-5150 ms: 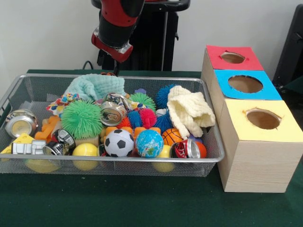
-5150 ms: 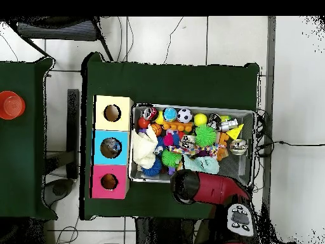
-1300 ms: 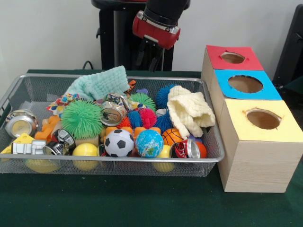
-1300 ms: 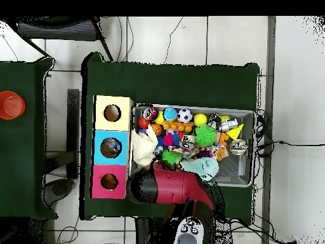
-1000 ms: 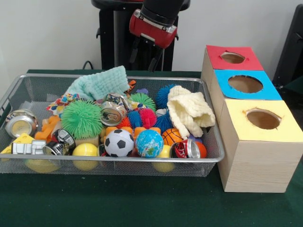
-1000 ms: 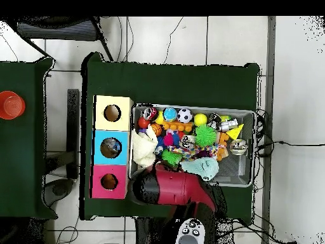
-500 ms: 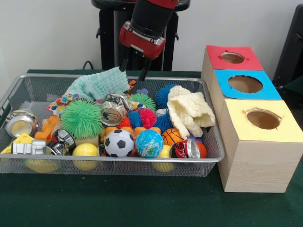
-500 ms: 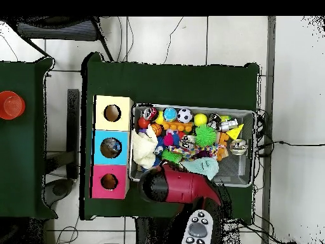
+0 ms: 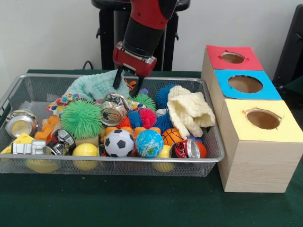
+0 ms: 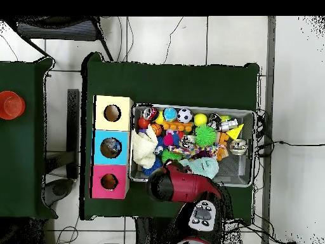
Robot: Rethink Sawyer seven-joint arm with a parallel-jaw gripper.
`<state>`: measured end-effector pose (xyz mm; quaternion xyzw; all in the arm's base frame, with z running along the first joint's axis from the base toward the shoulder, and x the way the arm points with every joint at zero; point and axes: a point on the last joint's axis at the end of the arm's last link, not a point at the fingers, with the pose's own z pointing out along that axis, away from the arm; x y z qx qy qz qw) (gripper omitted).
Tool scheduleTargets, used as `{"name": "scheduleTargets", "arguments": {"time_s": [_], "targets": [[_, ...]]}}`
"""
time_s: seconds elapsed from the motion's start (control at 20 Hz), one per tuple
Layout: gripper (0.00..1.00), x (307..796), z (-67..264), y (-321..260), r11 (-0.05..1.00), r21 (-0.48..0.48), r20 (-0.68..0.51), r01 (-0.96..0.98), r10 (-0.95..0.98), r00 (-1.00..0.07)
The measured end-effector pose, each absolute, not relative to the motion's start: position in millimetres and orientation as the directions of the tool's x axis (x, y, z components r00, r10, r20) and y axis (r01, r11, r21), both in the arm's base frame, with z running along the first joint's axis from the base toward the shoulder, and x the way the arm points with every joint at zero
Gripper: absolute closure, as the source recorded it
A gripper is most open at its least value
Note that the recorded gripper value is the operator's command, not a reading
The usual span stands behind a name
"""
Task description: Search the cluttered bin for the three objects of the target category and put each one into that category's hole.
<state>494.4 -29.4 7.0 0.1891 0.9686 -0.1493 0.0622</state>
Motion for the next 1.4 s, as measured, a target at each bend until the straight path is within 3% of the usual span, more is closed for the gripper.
{"name": "scheduleTargets", "arguments": {"time_s": [0.7, 0.75, 1.4], "targets": [[0.0, 488, 2, -26, 0.869, -0.253, -0.183, 0.426, 0.389, -0.903], [1.0, 487, 3, -23, 0.87, -0.26, -0.18, 0.418, 0.382, -0.907], [1.0, 483, 12, -15, 0.87, -0.279, -0.188, 0.407, 0.366, -0.912]]}}
